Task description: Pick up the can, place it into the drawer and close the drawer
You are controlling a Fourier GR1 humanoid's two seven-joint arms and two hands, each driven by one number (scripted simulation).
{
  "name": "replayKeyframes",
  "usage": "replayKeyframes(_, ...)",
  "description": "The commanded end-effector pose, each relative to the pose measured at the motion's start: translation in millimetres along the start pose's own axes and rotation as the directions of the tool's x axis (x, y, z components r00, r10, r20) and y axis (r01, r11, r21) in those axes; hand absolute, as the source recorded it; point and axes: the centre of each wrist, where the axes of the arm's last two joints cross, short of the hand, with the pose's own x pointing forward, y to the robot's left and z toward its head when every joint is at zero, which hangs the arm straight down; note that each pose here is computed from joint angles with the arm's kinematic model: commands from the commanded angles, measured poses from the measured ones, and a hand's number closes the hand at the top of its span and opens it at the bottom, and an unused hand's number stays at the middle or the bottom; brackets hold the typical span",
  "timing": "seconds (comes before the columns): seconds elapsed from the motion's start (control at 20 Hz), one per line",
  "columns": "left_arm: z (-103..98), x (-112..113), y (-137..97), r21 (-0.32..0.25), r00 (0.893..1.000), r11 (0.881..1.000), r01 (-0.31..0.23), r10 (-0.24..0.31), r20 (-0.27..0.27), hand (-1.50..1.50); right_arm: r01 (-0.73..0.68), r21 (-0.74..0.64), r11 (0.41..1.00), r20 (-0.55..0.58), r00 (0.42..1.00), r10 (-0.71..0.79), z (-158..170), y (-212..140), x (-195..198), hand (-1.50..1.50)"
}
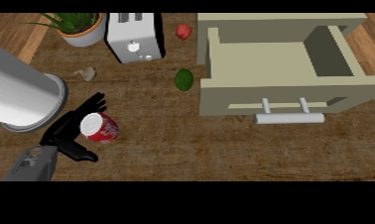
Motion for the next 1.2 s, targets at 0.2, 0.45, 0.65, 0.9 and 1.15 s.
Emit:
replayKeyframes(0.2, -12.1, -20.2, -21.6, -0.072, 0.992, 0.991, -0.114, 0.118, 0.049, -1.5, 0.009, 0.0, 1.0, -0.013, 1.0, -0.009, 12.2, -2.1, -10.2, -1.5)
replayKeyframes(0.45, -34.1, -4.2, -26.7, -0.142, 0.986, 0.977, -0.156, 0.162, 0.03, 1.5, 0.003, 0.008, 1.0, -0.011, 1.0, -0.003, 4.3, -7.8, -5.5, -1.5)
replayKeyframes(0.65, -40.8, 5.9, -24.5, -0.212, 0.979, 0.957, -0.198, 0.204, 0.008, 1.5, 0.046, 0.02, 0.999, -0.023, 0.999, -0.045, 3.2, -0.6, -5.7, -1.5)
replayKeyframes(0.9, -50.0, 9.1, -39.1, -0.308, 0.971, 0.933, -0.189, 0.223, 0.081, 1.5, 0.036, 0.008, 0.999, -0.027, 0.999, -0.036, 16.4, -11.7, -1.5, -1.5)
replayKeyframes(1.15, -69.2, 35.6, -44.9, -0.383, 0.958, 0.906, -0.18, 0.249, 0.14, 1.5, 0.031, -0.027, 0.999, -0.025, 0.999, -0.031, 24.5, 1.7, 9.6, -1.5)
